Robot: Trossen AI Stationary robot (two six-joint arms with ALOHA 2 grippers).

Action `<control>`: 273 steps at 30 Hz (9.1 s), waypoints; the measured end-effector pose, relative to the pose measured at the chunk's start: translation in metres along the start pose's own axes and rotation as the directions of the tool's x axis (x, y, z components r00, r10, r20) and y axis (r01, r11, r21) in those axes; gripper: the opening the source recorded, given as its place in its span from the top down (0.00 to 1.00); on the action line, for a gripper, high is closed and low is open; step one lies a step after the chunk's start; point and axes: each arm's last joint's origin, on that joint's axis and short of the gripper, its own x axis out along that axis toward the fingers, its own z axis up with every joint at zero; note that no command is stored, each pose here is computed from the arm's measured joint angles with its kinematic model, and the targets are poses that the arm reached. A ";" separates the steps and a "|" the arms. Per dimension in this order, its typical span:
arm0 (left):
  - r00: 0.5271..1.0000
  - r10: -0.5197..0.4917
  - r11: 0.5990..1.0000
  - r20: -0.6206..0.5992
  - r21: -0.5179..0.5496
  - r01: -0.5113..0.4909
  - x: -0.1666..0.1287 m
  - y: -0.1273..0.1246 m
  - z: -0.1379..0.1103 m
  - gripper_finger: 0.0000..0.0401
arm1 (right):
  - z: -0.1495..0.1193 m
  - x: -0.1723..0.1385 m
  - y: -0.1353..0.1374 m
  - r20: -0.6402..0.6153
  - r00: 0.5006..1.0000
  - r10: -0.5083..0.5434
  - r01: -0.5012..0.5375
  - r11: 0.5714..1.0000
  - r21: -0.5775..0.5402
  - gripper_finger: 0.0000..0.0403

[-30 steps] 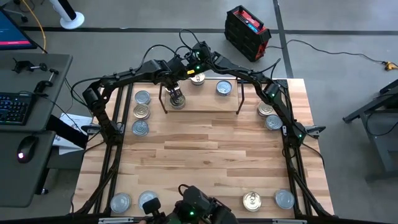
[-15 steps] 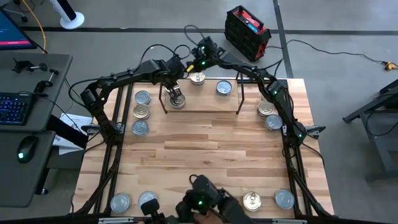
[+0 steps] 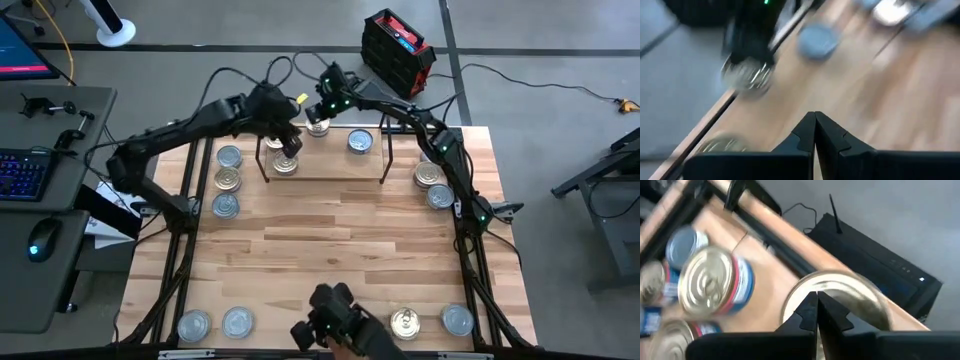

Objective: Stack canned seafood by type on shelf
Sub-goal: Stack the blue pink tuna can on top of the other blue pink tuna can on the shelf

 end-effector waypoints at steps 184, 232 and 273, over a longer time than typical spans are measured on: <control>0.907 -0.343 0.924 0.244 -0.087 0.373 0.093 -0.124 -0.168 1.00 | -0.302 -0.082 0.170 -0.073 0.970 0.231 -0.217 0.963 0.161 1.00; 0.995 -0.093 0.975 0.030 -0.198 0.097 0.174 -0.160 -0.191 1.00 | -0.267 -0.089 0.130 -0.029 0.997 0.076 -0.069 0.980 0.185 1.00; 0.949 -0.314 0.942 -0.028 0.116 0.315 0.173 -0.170 -0.142 1.00 | -0.352 -0.097 0.086 -0.136 0.991 0.010 0.006 0.993 0.122 1.00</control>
